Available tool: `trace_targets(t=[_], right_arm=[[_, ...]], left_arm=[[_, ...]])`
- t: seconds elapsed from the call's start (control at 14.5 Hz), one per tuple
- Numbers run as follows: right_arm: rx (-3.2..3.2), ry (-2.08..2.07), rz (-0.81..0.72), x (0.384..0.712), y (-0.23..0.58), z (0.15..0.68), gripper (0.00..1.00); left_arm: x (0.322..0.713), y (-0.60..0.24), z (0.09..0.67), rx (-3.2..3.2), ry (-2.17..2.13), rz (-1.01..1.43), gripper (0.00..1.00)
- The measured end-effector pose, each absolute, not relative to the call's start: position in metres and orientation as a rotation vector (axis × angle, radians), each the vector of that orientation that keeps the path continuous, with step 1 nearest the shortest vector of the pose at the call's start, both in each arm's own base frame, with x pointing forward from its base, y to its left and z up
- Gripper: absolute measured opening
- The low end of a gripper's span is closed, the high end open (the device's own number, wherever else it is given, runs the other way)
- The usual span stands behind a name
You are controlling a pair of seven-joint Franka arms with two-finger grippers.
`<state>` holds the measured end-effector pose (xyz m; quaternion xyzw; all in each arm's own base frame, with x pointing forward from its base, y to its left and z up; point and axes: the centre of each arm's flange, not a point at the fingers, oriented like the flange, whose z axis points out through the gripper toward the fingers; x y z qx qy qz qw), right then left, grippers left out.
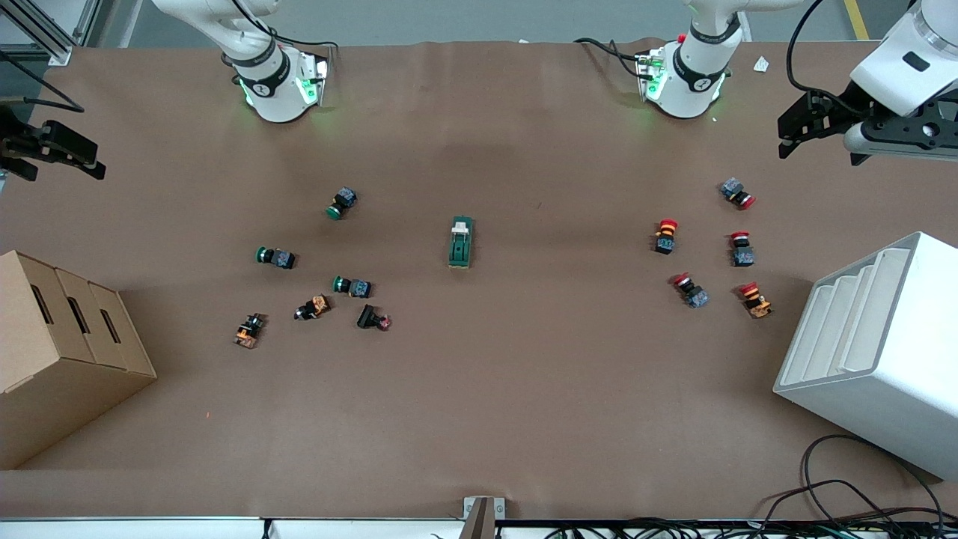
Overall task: Close load switch with both arms
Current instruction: 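Move the left gripper over the green load switch and lower it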
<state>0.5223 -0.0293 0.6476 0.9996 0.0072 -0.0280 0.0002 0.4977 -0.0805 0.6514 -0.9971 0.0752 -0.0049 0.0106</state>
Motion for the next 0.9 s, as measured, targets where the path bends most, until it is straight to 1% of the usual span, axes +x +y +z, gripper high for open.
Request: trace_targets(t=[0.21, 0.41, 0.69, 0.9], right_arm=[[3.189, -0.091, -0.085, 0.512, -0.034, 0.659, 1.0], [3.203, -0.106, -0.058, 0.501, -0.036, 0.672, 1.0], [3.204, -0.098, -0.057, 0.501, -0.032, 0.673, 1.0], [3.204, -0.096, -0.057, 0.501, -0.031, 0.673, 1.0]], left_arm=[[0.504, -0.115, 0.646, -3.116, 0.071, 0.002, 1.0], [0.515, -0.13, 0.635, -3.119, 0.041, 0.031, 1.0], [0.516, -0.132, 0.635, -3.119, 0.048, 0.035, 1.0], [0.512, -0.171, 0.625, -3.118, 0.116, 0.028, 1.0]])
